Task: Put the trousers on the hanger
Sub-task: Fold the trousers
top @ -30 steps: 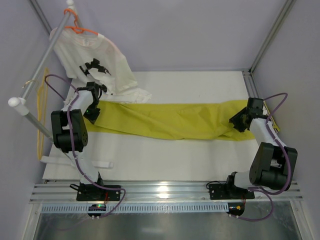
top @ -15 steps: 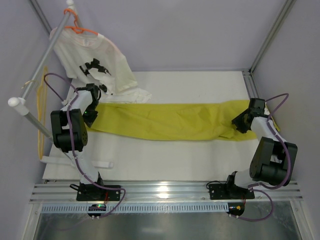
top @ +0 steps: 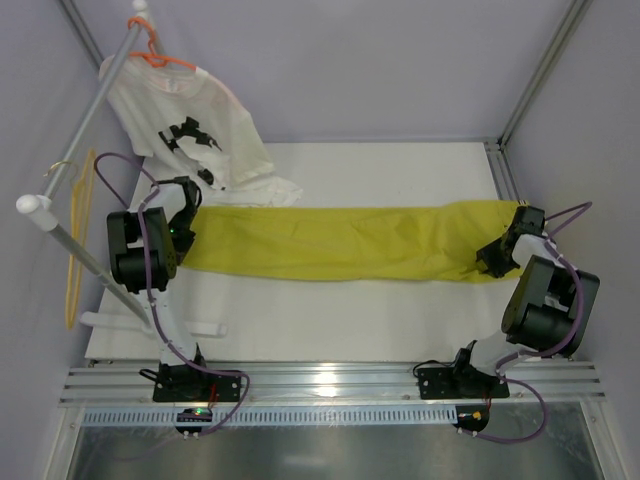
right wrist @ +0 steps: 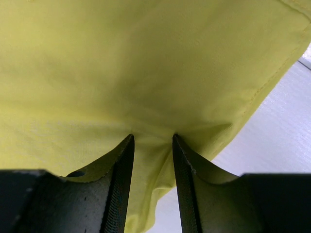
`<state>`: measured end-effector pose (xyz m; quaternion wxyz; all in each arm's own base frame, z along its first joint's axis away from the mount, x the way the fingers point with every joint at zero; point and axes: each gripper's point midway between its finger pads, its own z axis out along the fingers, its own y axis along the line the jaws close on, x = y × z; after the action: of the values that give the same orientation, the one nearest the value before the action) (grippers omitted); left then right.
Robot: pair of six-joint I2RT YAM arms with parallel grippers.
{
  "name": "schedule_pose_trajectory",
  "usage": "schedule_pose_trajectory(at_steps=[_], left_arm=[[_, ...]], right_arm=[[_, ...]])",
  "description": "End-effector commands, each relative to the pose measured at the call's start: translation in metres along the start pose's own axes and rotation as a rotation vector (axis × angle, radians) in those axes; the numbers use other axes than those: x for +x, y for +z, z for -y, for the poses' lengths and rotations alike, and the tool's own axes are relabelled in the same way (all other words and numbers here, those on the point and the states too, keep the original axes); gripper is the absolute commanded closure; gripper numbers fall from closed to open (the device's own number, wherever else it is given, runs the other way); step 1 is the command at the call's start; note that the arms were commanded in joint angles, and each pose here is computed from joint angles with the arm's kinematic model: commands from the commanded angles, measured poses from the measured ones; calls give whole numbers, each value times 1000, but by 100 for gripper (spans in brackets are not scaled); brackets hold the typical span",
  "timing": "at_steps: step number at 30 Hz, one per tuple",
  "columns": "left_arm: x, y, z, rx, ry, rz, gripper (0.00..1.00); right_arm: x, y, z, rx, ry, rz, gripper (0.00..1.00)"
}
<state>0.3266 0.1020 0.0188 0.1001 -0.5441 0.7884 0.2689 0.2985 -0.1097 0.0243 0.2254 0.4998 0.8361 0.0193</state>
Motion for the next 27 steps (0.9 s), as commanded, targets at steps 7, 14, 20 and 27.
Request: schedule_pose_trajectory(at_steps=[7,14,20,27], left_arm=[[-18,5,-13,-63,-43,32,87],[-22,-23,2,138,-45,20,49],[2,-31,24,263,65,-16,46],[47,-47,59,485,178,-88,45]], right_arm=[[-11,-15,10,19,7,43,59],[-20,-71,-39,-193,-86,46,58],[-1,-117,-103,-316,-385,51,53],[57,-157,-211,-745,-803,-55,41]])
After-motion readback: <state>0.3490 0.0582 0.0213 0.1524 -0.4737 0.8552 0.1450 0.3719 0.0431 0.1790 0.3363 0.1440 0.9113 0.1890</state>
